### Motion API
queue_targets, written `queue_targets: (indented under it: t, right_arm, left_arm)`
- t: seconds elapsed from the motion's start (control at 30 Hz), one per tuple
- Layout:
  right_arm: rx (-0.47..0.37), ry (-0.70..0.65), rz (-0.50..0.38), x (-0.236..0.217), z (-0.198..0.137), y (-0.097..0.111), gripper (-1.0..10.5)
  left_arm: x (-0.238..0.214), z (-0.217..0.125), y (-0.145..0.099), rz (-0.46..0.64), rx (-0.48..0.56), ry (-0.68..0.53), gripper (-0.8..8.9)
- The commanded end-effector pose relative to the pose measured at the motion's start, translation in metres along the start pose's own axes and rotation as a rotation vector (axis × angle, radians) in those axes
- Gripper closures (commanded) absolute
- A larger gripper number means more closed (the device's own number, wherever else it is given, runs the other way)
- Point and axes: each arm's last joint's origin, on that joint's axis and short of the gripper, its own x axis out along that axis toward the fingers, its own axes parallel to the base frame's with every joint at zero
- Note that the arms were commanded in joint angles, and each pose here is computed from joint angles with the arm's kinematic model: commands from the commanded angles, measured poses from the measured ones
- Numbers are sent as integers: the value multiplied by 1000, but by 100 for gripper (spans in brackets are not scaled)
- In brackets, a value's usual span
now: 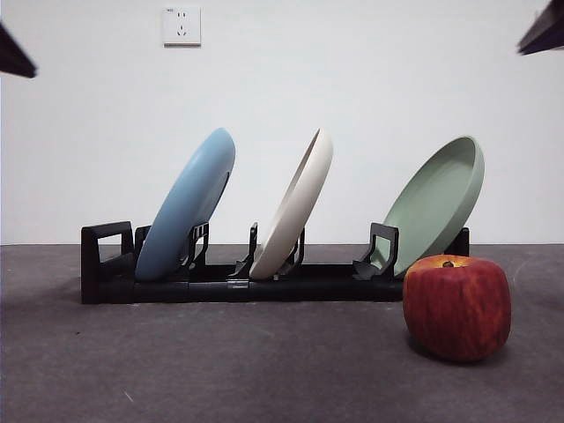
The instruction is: Take the blue plate from the plate rack,put the plate on the table,take the apple from the table,put the apple in the plate
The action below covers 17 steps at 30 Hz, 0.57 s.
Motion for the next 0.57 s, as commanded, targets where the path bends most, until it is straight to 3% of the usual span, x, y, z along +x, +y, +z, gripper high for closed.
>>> queue_targets:
  t: [0.03,0.1,0.17,0.2,0.27,0.57]
  right_arm:
    - [-12,38,52,8,2,-2,942]
    - [-2,56,61,12,1,-4,894]
    - [6,71,61,15,0,-5,760]
    - [7,73,61,15,0,-5,713]
    - [7,73,61,15,0,-6,657]
    - [0,60,65,14,5,-4,659]
  left_arm:
    - [8,10,0,-70,23,27,811]
    - [13,15,0,-83,4,40,739]
    - [18,19,-1,-91,4,51,545]
    - [20,20,-1,-94,1,55,499]
    - [24,25,-3,-105,-12,63,489]
    - [60,58,-20,-169,-11,171,499]
